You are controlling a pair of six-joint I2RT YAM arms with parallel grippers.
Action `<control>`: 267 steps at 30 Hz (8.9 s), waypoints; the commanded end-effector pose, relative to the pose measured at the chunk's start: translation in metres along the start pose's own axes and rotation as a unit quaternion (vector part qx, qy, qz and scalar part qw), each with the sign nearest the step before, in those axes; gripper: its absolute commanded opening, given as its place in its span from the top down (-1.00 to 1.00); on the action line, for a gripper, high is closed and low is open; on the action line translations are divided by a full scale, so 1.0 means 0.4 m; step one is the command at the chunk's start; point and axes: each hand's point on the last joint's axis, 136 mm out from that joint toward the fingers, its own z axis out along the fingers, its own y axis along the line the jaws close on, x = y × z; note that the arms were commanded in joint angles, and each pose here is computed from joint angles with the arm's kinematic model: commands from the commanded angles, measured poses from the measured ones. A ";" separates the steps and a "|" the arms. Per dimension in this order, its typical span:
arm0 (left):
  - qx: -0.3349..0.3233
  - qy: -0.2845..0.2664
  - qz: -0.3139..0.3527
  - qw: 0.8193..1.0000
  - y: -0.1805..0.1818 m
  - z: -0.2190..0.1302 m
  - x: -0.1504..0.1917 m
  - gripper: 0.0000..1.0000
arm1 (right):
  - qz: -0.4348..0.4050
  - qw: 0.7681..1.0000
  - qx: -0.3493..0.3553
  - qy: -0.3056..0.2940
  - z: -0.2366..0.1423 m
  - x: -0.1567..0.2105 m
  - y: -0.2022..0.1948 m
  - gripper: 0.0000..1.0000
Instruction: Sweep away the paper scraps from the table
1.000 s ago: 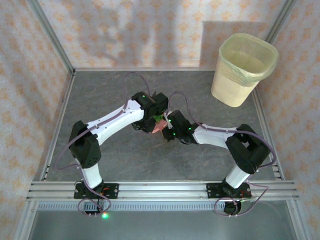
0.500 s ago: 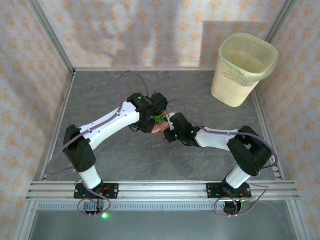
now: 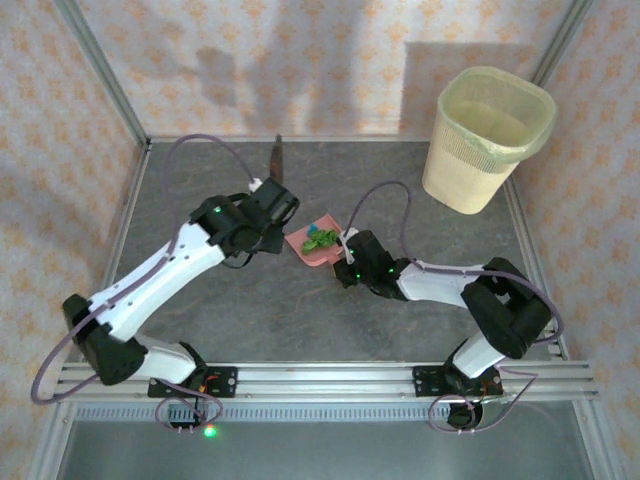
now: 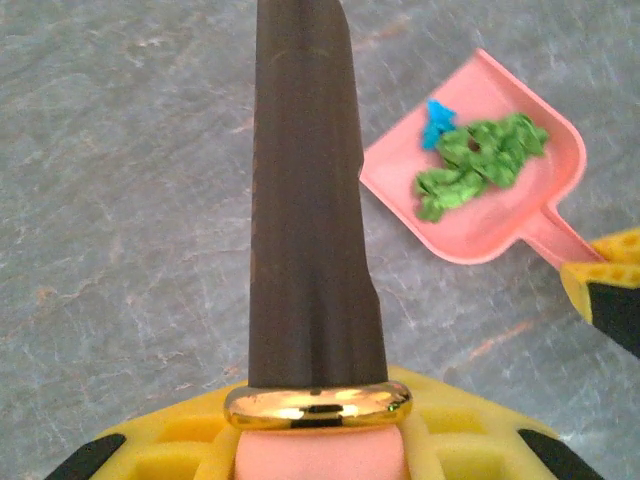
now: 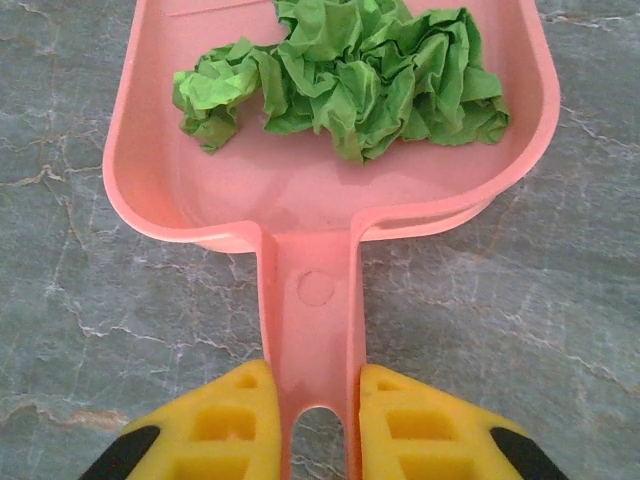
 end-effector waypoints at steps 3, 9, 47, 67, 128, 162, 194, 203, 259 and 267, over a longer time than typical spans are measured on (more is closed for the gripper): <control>-0.011 -0.092 -0.091 0.992 0.053 -0.007 -0.035 1.00 | 0.000 0.999 0.014 -0.048 -0.030 -0.041 -0.015 1.00; 0.011 -0.141 -0.153 0.978 0.079 0.024 0.009 1.00 | -0.003 0.997 0.018 -0.080 -0.064 -0.060 -0.021 1.00; 0.101 -0.146 -0.228 0.957 0.081 0.135 0.195 1.00 | 0.092 0.979 0.146 -0.110 -0.368 -0.273 -0.079 1.00; 0.119 -0.143 -0.249 0.951 0.091 0.107 0.210 1.00 | 0.300 0.917 0.193 -0.180 -0.746 -0.592 -0.300 1.00; 0.119 -0.169 -0.257 0.944 0.114 0.095 0.212 1.00 | 0.279 0.886 0.005 -0.371 -0.920 -0.676 -0.237 1.00; 0.279 -0.133 -0.206 0.928 -0.063 0.098 0.194 1.00 | 0.045 0.990 0.102 -0.086 -0.176 -0.133 -0.171 0.86; 0.284 0.198 -0.212 0.914 -0.175 0.270 0.389 1.00 | 0.101 0.983 0.147 -0.027 -0.063 -0.045 -0.269 0.25; 0.267 0.216 -0.209 0.915 -0.164 0.301 0.407 1.00 | 0.108 0.982 0.148 -0.050 -0.087 -0.051 -0.270 -0.24; 0.008 -0.188 -0.359 0.914 0.260 0.045 0.203 -1.00 | 0.328 0.830 0.275 -0.357 -0.517 -0.003 -0.496 -0.52; 0.001 -0.262 -0.355 0.898 0.275 -0.059 0.064 -1.00 | 0.327 0.828 0.270 -0.367 -0.553 -0.065 -0.496 -0.98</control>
